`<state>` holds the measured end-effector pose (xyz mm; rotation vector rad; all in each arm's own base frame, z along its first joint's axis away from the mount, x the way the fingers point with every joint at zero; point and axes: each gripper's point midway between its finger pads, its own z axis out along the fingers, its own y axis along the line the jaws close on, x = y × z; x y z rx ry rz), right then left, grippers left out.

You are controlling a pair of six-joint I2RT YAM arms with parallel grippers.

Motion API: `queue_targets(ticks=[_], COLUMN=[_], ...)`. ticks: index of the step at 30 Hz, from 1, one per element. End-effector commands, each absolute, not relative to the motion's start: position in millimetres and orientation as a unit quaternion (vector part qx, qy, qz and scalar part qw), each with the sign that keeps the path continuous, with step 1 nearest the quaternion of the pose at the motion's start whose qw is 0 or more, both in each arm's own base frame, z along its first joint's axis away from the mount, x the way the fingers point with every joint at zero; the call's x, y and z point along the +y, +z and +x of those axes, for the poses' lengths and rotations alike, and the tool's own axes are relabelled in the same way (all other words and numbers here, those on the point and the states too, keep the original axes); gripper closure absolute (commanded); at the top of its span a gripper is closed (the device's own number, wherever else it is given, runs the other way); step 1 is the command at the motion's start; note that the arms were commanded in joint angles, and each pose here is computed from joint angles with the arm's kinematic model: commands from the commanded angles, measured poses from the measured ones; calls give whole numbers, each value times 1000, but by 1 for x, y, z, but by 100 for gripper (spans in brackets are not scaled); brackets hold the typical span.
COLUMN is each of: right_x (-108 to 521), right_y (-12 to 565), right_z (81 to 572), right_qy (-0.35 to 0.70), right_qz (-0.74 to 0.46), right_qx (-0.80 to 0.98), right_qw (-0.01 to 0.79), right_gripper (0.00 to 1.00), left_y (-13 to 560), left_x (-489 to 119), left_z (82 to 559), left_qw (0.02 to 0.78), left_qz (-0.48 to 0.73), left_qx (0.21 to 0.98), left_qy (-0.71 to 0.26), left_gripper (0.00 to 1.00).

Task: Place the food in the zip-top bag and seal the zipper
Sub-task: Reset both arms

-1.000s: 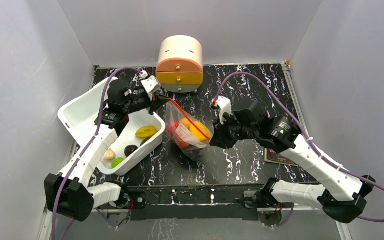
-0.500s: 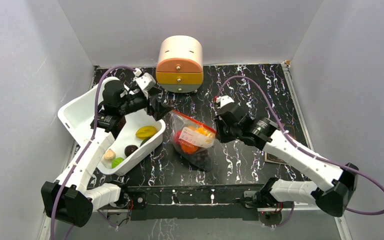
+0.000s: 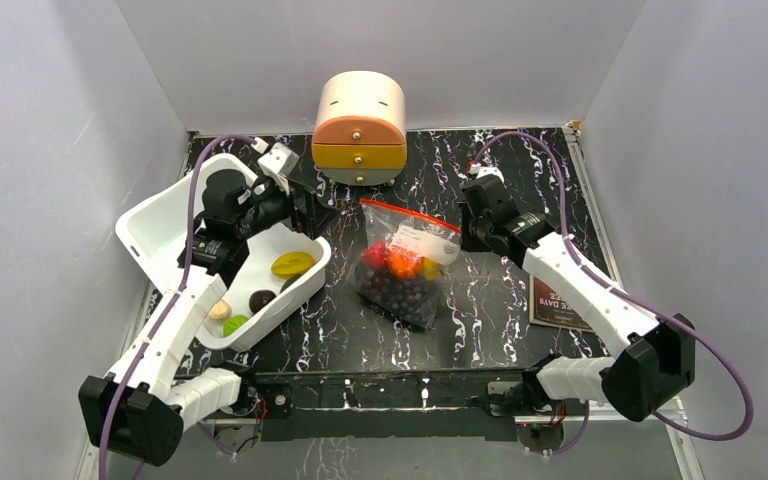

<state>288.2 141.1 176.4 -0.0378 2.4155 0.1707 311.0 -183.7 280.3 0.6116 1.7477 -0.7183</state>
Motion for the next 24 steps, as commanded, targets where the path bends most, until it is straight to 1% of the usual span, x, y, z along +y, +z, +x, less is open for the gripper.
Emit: queue_targets(ticks=[1, 4, 8, 11, 13, 14, 16, 17, 24], right_x=[141, 139, 141, 142, 144, 145, 147, 148, 144], right_y=[186, 196, 222, 243, 259, 268, 285, 296, 358], right_z=[310, 314, 316, 315, 315, 315, 314, 313, 300], right_qy=[69, 72, 90, 103, 116, 123, 137, 146, 193], right_qz=[-2, 4, 10, 14, 13, 12, 13, 14, 27], right_qx=[921, 916, 903, 893, 885, 880, 870, 863, 814], right_qw=[383, 394, 421, 438, 451, 458, 473, 483, 546], right_gripper=[95, 86, 60, 45, 25, 17, 4, 2, 2], left_y=[292, 298, 302, 302, 302, 303, 310, 315, 348], left_x=[-171, -165, -156, -151, -146, -144, -143, -144, -149], left_z=[307, 309, 314, 315, 317, 318, 318, 318, 313], left_qw=[563, 566, 576, 581, 581, 581, 579, 579, 597], left_qz=[207, 187, 141, 118, 86, 76, 71, 73, 90], left_qx=[744, 752, 758, 759, 764, 766, 769, 767, 747], left_qy=[-293, -281, -271, -268, -265, -263, -263, -265, -280], left_gripper=[2, 2, 2, 2, 2, 2, 2, 2, 1])
